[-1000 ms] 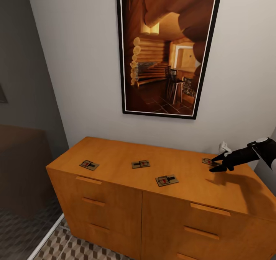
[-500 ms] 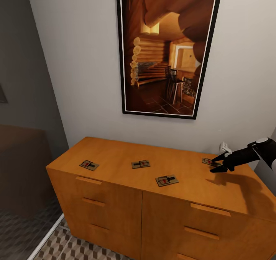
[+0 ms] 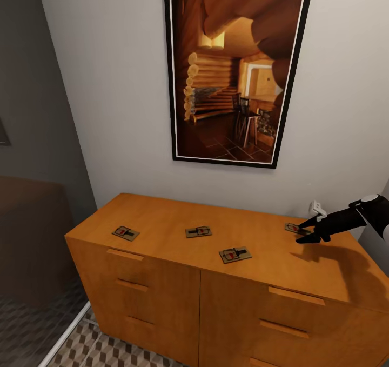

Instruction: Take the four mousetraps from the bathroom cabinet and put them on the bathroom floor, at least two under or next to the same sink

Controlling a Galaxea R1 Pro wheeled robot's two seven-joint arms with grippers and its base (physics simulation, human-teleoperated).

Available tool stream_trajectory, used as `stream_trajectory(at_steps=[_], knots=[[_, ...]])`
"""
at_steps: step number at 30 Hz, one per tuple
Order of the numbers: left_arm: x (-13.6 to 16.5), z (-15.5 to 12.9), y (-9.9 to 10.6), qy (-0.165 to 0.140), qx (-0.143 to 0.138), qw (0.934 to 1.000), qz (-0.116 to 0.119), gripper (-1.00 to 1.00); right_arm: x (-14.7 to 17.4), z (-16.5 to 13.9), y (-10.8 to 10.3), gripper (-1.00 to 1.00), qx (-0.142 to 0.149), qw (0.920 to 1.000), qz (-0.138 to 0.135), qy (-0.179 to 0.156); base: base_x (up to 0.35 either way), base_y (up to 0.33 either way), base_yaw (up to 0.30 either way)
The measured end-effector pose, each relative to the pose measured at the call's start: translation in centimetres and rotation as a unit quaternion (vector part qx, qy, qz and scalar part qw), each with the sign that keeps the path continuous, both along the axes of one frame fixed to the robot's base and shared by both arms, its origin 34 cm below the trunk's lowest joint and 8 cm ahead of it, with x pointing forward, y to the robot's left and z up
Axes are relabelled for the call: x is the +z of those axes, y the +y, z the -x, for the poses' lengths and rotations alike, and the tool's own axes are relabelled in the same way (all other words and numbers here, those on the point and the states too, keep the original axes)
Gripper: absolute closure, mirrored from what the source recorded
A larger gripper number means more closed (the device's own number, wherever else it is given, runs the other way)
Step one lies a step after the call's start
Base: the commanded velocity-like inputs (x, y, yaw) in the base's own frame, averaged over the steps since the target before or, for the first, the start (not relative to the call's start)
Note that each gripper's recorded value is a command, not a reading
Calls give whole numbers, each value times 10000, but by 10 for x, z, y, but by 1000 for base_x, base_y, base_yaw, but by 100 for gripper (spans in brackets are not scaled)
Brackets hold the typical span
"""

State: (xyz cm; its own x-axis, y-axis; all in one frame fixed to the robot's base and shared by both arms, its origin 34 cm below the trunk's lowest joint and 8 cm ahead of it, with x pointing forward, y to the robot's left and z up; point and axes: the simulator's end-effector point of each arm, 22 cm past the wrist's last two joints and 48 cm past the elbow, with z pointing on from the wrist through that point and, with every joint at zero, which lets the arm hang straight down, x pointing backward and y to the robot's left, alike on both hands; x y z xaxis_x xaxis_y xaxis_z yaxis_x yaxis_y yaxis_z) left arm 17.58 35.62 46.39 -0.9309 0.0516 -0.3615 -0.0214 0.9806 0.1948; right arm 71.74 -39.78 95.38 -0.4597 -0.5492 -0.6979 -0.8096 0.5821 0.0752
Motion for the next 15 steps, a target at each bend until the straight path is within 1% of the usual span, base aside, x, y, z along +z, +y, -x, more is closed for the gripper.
stream_trajectory(at_steps=[4,15], knots=[[-1,4,1,82,6,10000,-6,-100,0,0,0,-100,-4,10000,1,-2,0,0,0],[-2,6,2,125,10,9999,-8,-100,0,-1,1,-100,-3,10000,0,-10,0,0,0]])
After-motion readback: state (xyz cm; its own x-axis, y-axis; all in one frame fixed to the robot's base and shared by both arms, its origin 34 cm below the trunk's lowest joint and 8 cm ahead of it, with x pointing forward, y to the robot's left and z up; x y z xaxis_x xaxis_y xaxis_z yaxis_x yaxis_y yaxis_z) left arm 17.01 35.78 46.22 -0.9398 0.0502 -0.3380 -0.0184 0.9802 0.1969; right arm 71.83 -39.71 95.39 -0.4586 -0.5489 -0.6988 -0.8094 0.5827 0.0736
